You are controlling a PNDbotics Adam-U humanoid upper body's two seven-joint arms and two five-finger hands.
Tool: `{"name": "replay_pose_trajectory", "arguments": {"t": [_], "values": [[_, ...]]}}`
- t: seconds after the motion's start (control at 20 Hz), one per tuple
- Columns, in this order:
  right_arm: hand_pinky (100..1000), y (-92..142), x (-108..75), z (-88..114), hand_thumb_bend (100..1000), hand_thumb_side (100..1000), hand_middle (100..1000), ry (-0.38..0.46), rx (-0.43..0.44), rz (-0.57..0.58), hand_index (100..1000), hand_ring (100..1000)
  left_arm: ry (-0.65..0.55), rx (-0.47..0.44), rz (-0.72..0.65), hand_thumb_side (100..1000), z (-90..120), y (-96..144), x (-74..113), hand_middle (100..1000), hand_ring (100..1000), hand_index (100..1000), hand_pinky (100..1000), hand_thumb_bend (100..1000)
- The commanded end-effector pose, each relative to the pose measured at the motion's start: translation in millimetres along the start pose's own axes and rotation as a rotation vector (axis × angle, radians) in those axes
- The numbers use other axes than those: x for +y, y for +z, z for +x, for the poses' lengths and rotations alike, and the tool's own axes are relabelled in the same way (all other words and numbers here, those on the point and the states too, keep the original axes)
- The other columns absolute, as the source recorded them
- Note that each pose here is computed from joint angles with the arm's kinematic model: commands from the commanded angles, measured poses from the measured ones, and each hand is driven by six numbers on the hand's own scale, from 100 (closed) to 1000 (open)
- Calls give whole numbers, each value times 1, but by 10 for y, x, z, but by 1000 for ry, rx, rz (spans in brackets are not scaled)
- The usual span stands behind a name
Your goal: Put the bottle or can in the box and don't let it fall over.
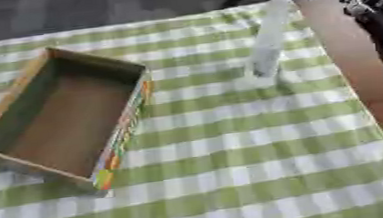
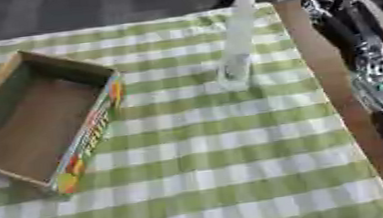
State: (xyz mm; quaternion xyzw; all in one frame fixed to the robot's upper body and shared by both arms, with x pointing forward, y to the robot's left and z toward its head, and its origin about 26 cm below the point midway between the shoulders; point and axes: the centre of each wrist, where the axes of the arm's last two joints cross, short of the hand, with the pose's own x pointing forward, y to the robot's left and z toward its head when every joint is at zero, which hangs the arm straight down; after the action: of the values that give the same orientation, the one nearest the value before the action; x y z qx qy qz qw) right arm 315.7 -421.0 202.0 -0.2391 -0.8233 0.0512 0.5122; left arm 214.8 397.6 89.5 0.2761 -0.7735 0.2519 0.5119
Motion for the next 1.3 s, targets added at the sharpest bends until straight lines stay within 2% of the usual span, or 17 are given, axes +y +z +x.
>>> {"name": "replay_pose_trajectory", "arguments": {"t": [0.05,0.25,0.55,0.9,1.3], "values": [[919,-90,-137,175,100,624,1000,15,-61,-44,978,907,-18,-37,-10,826,87,-82,42,737,569,814,1000,179],[919,-111,-182,197,100,621,1000,5,-78,-91,975,906,-19,-35,-10,828,84,-80,44,737,569,814,1000,179],[919,-116,-186,203,100,622,1000,4,-84,-93,975,908,-19,-35,-12,828,85,-81,40,737,568,814,1000,178],[921,-92,-108,190,100,636,1000,19,-74,-5,982,919,-17,-33,-16,830,83,-79,32,738,568,814,1000,177],[920,-48,13,127,100,667,1000,51,-12,129,1000,941,-13,-32,-21,831,83,-79,21,739,567,815,1000,176]]}}
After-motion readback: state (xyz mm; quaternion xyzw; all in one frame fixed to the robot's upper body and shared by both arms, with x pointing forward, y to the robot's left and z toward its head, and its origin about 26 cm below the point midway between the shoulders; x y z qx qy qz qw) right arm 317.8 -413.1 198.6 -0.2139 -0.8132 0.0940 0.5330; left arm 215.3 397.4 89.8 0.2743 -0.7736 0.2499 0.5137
